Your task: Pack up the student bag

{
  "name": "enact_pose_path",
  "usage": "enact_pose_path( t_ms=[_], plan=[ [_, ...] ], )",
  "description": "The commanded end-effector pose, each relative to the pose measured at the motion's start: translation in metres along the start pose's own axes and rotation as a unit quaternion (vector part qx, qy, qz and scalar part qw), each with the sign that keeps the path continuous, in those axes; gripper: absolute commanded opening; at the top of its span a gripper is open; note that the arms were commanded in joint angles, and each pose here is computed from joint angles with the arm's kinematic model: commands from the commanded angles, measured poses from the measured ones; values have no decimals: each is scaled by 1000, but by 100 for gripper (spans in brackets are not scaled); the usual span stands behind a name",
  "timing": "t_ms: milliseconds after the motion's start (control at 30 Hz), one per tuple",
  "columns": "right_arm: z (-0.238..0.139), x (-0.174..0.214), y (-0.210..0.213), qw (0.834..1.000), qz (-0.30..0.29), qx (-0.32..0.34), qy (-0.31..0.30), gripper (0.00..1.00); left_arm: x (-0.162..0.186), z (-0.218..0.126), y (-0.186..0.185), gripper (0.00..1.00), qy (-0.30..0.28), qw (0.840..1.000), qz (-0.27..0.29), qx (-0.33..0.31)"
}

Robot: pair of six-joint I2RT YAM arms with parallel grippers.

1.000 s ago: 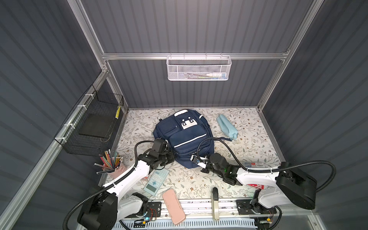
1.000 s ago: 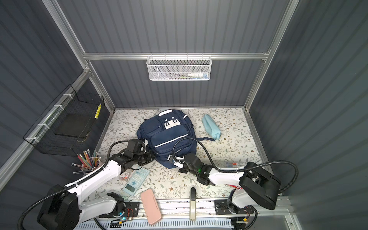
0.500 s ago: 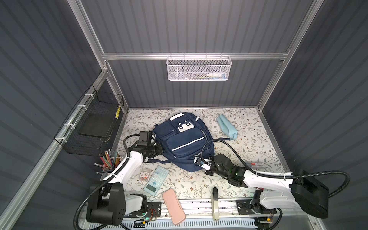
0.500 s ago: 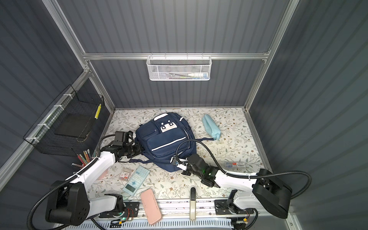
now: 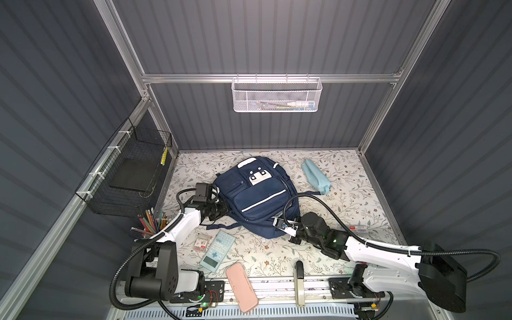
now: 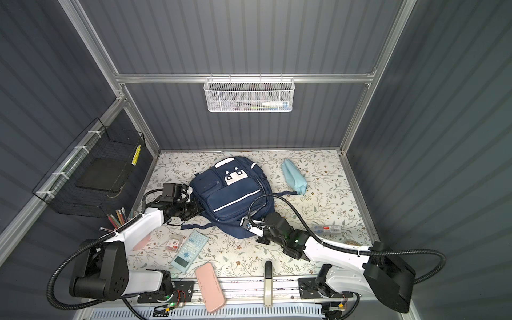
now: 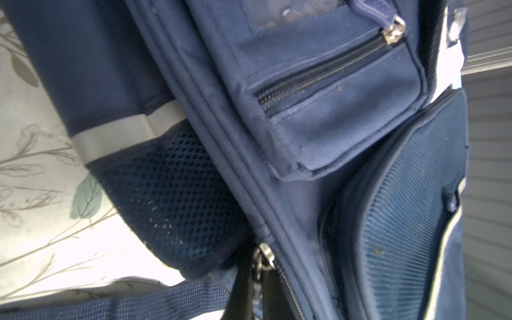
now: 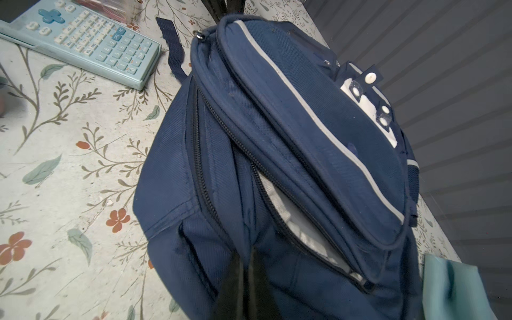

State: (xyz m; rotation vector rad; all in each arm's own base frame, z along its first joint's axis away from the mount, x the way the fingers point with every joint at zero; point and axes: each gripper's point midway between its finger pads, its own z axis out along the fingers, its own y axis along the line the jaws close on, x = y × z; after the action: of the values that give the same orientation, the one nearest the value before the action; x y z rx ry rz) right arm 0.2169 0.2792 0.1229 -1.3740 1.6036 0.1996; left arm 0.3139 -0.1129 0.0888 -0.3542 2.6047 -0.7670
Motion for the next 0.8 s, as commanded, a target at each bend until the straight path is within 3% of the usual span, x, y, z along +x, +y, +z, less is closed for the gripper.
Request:
enact_pose_path(
  t_ms=[0, 67, 167, 233, 300, 333, 400, 500, 633, 767],
  plan=[
    [-7, 5, 1, 1000, 10, -16, 22, 28, -36, -16, 2, 21, -74, 997, 0, -11],
    [-14, -10, -2, 999, 35, -23, 9, 44, -36, -23, -8, 35, -81, 997, -6, 13],
    [-30, -33, -12, 997, 63, -21, -25, 57, -29, -39, -21, 61, -76, 996, -6, 36],
    [-42, -40, -26, 996, 81, 12, -38, 61, -25, -51, -28, 69, -78, 996, -5, 43],
    [-55, -38, -55, 987, 131, 86, -38, 73, -23, -64, -40, 78, -80, 995, 6, 52],
    [-61, -34, -69, 979, 165, 117, -34, 79, -22, -68, -49, 83, -84, 995, 18, 58],
    [-75, -18, -97, 950, 273, 154, -20, 81, -21, -74, -69, 96, -98, 992, 67, 42],
    [-86, 11, -117, 900, 411, 147, 11, 83, -13, -66, -104, 100, -90, 984, 151, 35],
    [-96, 46, -128, 852, 488, 175, 72, 86, 2, -40, -132, 100, -59, 966, 252, -3],
    [-99, 74, -143, 820, 524, 202, 112, 88, 27, -8, -158, 100, -19, 927, 371, -58]
  ],
)
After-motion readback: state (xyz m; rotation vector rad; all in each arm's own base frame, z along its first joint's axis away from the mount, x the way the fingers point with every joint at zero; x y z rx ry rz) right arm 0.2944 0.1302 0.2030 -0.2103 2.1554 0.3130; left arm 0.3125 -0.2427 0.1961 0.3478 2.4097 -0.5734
